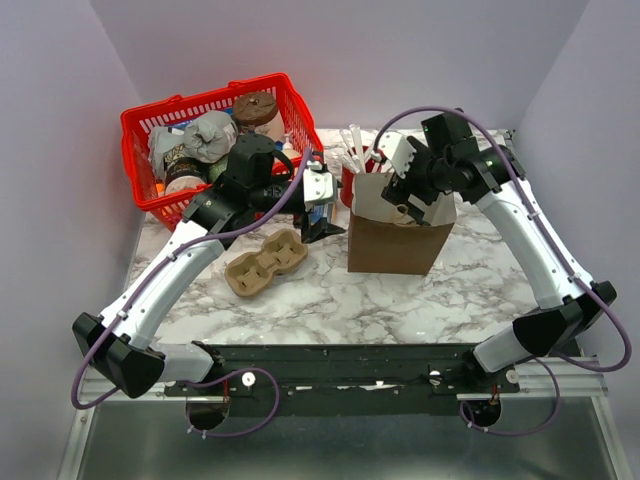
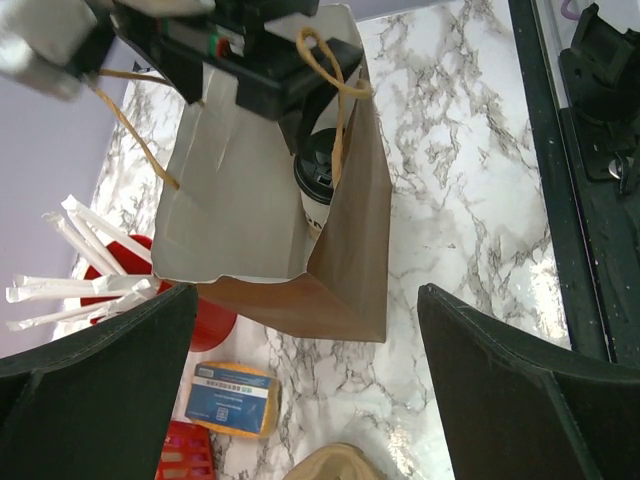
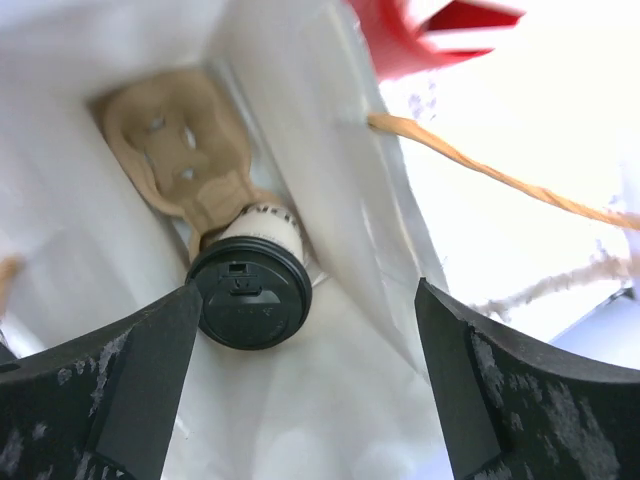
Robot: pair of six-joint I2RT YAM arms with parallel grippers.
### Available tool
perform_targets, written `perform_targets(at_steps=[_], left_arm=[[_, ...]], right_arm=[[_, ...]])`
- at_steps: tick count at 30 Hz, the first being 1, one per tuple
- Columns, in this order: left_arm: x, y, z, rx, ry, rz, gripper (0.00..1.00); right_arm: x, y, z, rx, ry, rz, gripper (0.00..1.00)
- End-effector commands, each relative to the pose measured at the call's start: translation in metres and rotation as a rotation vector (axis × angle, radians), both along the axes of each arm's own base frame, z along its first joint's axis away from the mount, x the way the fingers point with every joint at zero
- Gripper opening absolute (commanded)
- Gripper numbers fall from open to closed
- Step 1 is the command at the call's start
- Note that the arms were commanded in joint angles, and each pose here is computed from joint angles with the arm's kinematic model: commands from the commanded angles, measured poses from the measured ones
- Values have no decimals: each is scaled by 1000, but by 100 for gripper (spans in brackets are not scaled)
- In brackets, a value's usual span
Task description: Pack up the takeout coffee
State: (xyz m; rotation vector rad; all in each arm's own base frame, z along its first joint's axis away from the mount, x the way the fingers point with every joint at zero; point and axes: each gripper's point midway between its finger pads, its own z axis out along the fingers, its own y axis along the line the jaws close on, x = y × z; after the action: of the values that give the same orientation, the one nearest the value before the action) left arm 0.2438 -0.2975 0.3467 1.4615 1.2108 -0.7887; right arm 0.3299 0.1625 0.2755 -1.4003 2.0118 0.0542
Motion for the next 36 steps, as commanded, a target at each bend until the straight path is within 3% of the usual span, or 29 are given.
perform_targets(at_steps=[1,9,19,25,28,32,34,36], left_arm=[[5,-6,0,-13,5,-1,98],[7,-11,1,-21,38,-2,98],[5,-7,0,-16,55,9,99],[3,-6,-2,-6,66,16,99],[2,-4,-4,5,70,22,99],[2,-1,-5,10,71,31,99],[2,-1,-8,13,76,36,99],[2,-1,-8,14,76,35,99]], right_arm=[[-7,8,33,107,-37,-9,95],[0,-3,73,159,-140,-47,89],[31,-32,35,147,-43,-68,82],[30,-22,20,201,10,58,72],[24,-16,13,210,31,116,60],[23,-13,9,222,53,121,34],[22,-13,5,221,63,119,32],[21,-13,4,225,69,117,17]])
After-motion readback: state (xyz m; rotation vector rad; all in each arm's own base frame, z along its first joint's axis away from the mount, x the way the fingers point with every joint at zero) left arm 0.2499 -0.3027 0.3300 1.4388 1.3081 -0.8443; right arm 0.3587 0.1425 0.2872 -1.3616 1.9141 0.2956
